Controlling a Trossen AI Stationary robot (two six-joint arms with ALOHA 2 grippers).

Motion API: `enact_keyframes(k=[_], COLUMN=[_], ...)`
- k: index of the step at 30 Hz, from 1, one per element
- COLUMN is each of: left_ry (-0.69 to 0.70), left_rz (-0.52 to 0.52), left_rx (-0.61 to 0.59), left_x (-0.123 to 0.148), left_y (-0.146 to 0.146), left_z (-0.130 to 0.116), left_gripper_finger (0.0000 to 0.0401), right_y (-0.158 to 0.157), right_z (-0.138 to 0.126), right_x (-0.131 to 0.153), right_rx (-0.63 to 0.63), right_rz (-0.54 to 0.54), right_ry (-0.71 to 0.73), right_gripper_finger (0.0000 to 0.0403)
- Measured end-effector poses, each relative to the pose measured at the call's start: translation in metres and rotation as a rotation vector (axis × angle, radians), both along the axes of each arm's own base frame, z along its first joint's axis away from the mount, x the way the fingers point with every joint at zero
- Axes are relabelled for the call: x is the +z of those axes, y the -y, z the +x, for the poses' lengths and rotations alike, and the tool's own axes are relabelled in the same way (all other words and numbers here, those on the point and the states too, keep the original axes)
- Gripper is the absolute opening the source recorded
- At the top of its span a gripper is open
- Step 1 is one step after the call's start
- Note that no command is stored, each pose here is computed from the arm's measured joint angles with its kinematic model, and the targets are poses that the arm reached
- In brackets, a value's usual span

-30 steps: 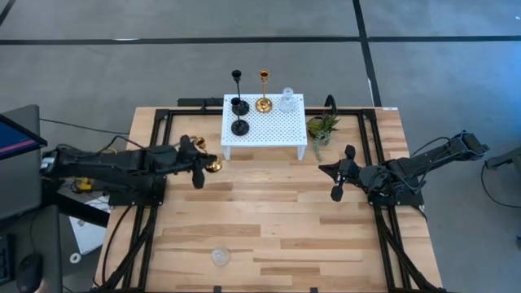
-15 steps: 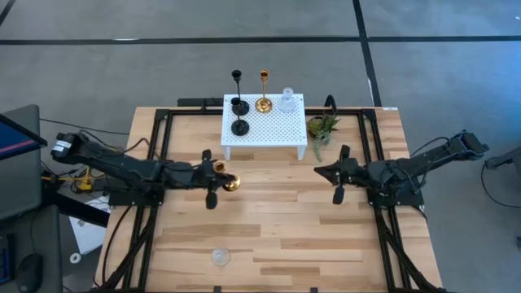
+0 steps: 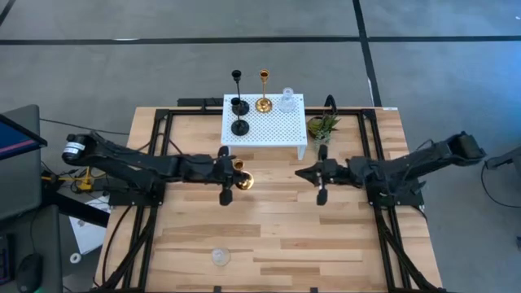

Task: Pick & Place candle stick holders
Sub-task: Put the gold candle holder on the shelf aligned with the other gold candle holder

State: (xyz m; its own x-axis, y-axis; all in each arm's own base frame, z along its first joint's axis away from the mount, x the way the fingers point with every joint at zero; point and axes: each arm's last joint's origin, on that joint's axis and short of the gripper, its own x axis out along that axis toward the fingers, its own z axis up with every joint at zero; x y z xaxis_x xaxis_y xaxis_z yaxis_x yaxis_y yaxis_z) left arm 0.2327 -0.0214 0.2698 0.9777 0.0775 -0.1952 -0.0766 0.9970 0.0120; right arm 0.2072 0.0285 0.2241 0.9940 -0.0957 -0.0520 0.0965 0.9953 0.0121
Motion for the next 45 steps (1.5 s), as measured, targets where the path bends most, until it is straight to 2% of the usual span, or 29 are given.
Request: enact_keyframes(k=[6,12,16,20,23,28,36,40,45], left_ry=[-0.007,0.001,0.001,0.001,0.001,0.001,0.001,0.001,0.010], left_rz=[-0.001,-0.001,-0.001,-0.001,-0.001,-0.001,-0.001,-0.001,-0.002], left_rx=[-0.005,-0.003,-0.003,-0.003,-0.003,-0.002,-0.002,-0.002,-0.002], left_x=[-0.003,-0.002,-0.002,-0.002,-0.002,-0.002,-0.002,-0.002,-0.001], left_y=[0.000,0.000,0.000,0.000,0.000,0.000,0.000,0.000,0.000], left_z=[0.004,0.004,0.004,0.004,0.004,0.004,0.004,0.004,0.004], left_gripper_finger=[0.0013,0.0013,0.0013,0.0013,0.0013,0.0013,0.0013,0.0013,0.0013], right_y=[0.010,0.016,0.018,0.022,0.025,0.032,0.032,0.029,0.029], right_z=[0.042,0.084,0.108,0.127,0.138,0.156,0.170,0.172,0.174], right_x=[0.004,0.004,0.010,0.014,0.011,0.011,0.011,0.015,0.021], right_rx=[0.038,0.147,0.206,0.197,0.213,0.240,0.242,0.251,0.253], right_rz=[-0.012,-0.019,-0.015,-0.021,-0.025,0.033,0.006,0.001,-0.005], right_ry=[-0.059,-0.097,-0.045,-0.018,-0.037,-0.036,-0.035,-0.029,-0.010], right_gripper_finger=[0.0000,0.0000,0.0000,0.0009,0.0035,0.0102,0.0206,0.0220,0.0203])
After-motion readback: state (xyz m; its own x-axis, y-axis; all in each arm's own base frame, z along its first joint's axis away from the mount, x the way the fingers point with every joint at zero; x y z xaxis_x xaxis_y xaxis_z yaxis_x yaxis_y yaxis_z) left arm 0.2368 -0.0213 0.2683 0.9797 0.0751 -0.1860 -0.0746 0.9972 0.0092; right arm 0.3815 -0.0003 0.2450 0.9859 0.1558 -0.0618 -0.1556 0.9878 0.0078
